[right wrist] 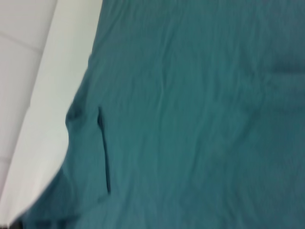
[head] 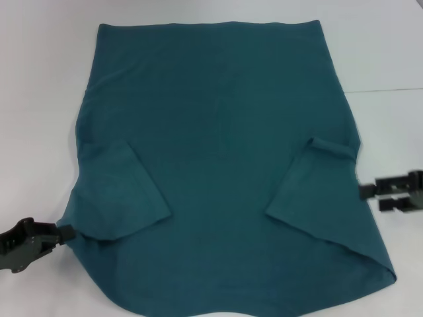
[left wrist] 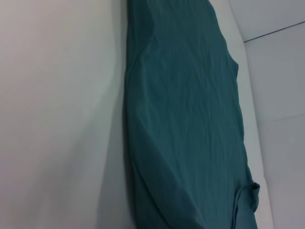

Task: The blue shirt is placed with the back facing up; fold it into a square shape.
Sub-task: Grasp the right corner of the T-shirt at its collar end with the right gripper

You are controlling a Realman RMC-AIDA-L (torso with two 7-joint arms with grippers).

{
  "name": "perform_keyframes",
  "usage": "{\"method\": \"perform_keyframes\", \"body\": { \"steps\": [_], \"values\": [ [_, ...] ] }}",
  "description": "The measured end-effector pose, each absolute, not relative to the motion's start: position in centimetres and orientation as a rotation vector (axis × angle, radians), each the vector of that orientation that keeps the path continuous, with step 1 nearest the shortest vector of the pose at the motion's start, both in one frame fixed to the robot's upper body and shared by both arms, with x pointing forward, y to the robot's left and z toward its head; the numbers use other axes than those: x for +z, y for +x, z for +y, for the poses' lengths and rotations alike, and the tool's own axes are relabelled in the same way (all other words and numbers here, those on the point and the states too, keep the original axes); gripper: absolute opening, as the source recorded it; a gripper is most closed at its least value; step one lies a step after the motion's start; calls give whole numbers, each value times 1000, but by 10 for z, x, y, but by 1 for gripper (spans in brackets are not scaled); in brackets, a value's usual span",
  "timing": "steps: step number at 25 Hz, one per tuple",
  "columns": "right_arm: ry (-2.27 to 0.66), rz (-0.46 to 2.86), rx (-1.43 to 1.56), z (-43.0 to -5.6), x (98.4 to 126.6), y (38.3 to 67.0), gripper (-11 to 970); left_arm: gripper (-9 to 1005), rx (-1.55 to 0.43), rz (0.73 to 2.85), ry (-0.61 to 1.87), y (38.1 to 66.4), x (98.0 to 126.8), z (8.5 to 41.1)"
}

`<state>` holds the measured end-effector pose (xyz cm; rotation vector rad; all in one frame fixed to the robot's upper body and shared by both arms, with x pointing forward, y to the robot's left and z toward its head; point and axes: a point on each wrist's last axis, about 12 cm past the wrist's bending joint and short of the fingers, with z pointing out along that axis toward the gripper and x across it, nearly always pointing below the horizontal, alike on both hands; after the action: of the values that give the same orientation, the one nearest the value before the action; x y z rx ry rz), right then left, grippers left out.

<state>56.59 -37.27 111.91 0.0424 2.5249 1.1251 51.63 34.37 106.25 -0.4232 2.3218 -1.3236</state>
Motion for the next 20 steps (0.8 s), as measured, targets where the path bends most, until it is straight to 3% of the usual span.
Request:
{"method": "perform_keyframes", "body": {
  "steps": [9,20],
  "values": [
    [7,2763,998,-399,1124,546,801,17,-1315,2321,-428,519,1063,343],
    [-166,2826,930,-377,1111,548,801,17,-1310,2321,-441,519,1062,344]
  ]
}}
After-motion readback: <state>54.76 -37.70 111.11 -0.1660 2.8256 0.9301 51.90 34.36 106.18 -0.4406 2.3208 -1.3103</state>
